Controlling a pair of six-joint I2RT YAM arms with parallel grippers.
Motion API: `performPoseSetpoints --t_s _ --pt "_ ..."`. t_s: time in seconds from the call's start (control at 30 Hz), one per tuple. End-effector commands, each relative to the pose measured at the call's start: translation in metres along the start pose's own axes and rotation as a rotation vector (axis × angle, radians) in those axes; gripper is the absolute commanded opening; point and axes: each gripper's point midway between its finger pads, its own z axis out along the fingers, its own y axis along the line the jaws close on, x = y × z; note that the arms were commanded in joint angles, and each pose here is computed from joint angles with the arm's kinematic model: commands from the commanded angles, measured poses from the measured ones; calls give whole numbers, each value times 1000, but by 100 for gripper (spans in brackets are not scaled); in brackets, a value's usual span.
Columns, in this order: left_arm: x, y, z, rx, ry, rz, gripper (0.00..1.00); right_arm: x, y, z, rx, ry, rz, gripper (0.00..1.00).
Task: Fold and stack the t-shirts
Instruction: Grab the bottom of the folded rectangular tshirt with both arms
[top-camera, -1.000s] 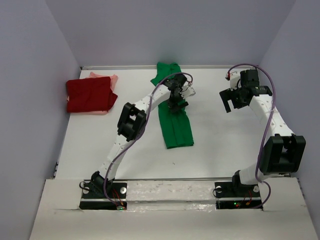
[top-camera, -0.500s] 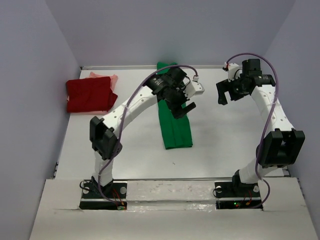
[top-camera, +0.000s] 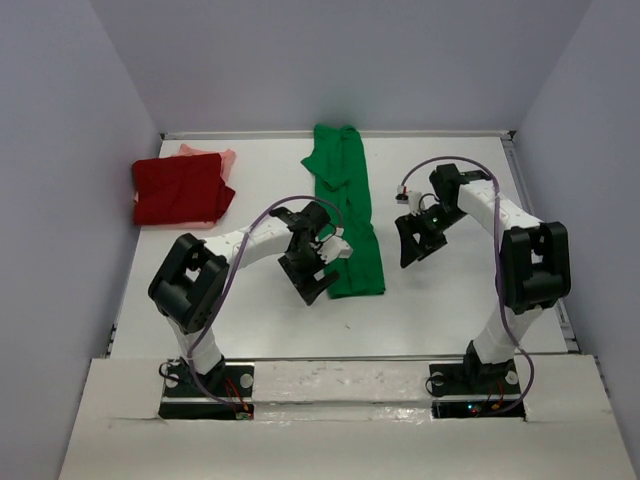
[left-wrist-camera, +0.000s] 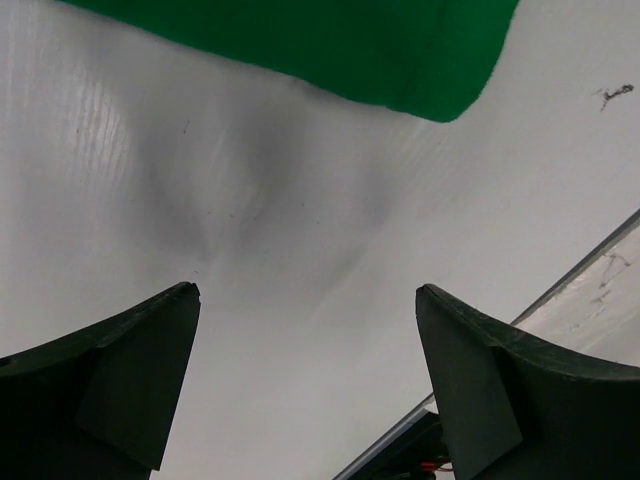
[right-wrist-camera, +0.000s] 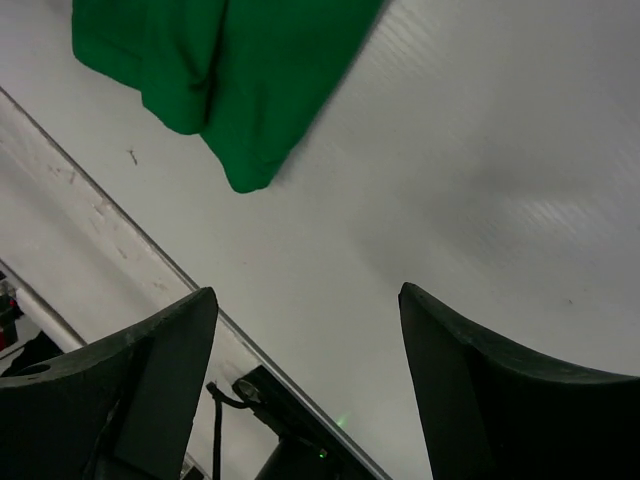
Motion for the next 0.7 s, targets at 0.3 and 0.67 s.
performPoseSetpoints --t_s 0.3,0.67 --pt "-31 -8 13 127 -114 -49 99 6 31 46 -252 100 64 66" --pt "-44 -28 19 299 -168 -79 83 13 32 69 -307 150 134 66"
